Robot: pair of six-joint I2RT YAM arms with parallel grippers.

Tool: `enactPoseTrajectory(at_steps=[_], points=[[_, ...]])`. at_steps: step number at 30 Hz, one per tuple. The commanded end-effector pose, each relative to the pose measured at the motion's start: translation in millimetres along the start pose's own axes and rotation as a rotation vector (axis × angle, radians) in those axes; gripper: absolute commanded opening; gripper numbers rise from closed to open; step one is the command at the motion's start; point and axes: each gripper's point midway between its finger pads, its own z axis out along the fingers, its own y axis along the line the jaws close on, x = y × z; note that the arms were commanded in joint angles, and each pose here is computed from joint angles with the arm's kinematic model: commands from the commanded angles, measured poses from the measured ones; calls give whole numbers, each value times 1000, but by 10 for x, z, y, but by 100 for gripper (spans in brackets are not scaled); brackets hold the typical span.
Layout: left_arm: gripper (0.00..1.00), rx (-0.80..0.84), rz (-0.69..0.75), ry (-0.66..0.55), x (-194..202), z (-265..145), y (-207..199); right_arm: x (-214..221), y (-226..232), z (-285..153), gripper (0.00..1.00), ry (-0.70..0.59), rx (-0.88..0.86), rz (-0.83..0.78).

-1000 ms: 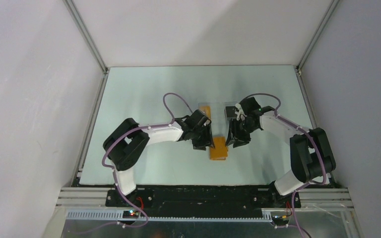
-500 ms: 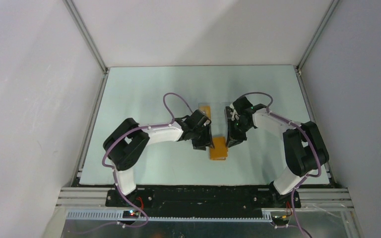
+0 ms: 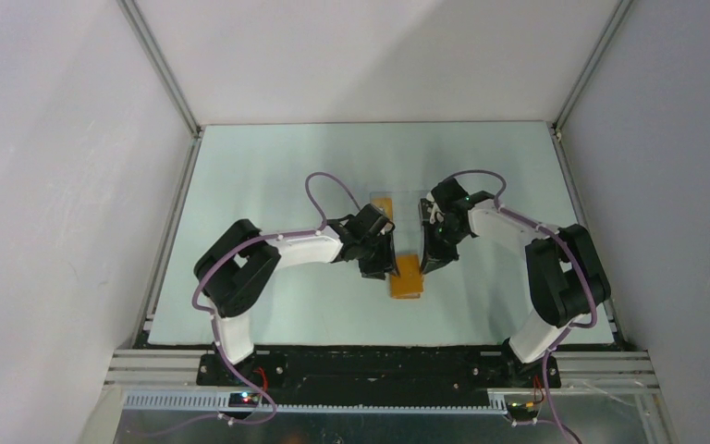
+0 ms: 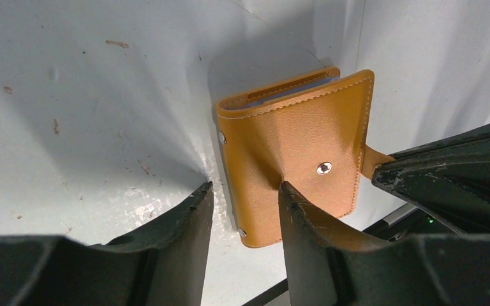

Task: Put the credit cards into the card holder
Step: Close the card holder at the center of the board.

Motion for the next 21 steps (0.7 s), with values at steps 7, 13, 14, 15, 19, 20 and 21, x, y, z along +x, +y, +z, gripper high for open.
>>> enactPoseTrajectory(at_steps=[7, 13, 14, 15, 19, 20, 21], points=[[45, -92, 39, 8, 21, 93, 172, -160, 295, -110, 0, -21, -87, -20], [46, -89, 49, 8, 12, 91, 136, -101, 358, -22, 0, 20, -87, -38], [46, -85, 50, 7, 4, 86, 122, -89, 345, 6, 0, 30, -78, -40], [46, -82, 52, 6, 2, 82, 111, -68, 344, 22, 0, 37, -71, -46], [46, -81, 58, 1, -11, 61, 106, -22, 294, 86, 0, 58, -27, -68], [46, -82, 61, 1, -11, 53, 105, -10, 301, 101, 0, 62, -25, -77], [47, -79, 63, 1, -13, 49, 93, -10, 306, 111, 0, 62, -24, -80]])
